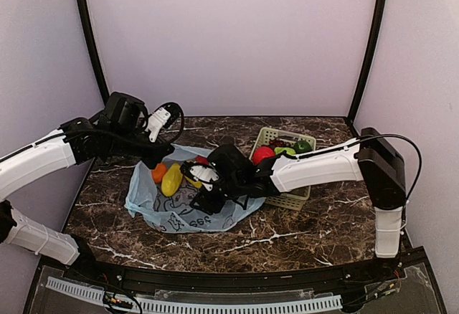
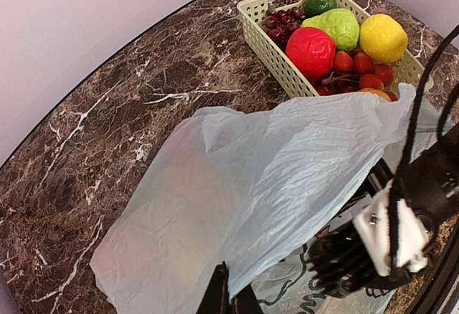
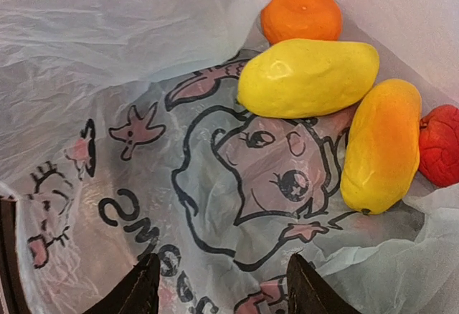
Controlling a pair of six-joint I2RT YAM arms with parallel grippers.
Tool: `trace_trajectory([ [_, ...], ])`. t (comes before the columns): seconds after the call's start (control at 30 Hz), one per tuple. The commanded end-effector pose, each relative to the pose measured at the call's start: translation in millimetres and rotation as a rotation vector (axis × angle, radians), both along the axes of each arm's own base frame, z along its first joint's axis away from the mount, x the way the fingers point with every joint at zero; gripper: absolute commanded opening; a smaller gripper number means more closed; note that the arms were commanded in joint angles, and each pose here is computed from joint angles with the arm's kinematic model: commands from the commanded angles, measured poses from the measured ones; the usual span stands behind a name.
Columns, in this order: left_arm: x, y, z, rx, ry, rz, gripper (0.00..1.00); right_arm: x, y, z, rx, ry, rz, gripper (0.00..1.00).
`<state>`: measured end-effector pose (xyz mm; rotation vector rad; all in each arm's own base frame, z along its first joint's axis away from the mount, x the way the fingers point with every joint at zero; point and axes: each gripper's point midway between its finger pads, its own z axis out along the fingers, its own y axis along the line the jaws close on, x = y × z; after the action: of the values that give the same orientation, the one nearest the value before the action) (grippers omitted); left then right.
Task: Untie the knot of the plastic bag and take out the fruit
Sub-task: Hold the takeout bag at the center of the board, then reach into the gripper in the takeout bag.
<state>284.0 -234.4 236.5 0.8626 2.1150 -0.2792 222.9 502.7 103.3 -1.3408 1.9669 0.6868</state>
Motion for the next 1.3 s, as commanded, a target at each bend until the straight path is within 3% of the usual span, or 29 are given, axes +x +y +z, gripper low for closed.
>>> trace_trajectory([
  [0.0,-18,-17,35,-0.124,0.017,-0.094,0.01,37,0,-2,0.012,0.054,-0.12,0.58],
  [0.23,-40,-43,57,-0.239,0.074,-0.254,0.01,77,15,8,0.095,0.129,-0.205,0.65],
  [0.4,-39,-62,69,-0.308,0.072,-0.324,0.01,79,34,15,0.132,0.169,-0.179,0.74],
  [0.77,-17,-56,32,-0.222,-0.028,-0.272,0.01,58,39,-9,0.085,0.215,-0.153,0.91],
  [1.27,-25,-48,36,-0.274,-0.108,-0.276,0.01,56,63,-32,0.091,0.29,-0.212,0.94],
])
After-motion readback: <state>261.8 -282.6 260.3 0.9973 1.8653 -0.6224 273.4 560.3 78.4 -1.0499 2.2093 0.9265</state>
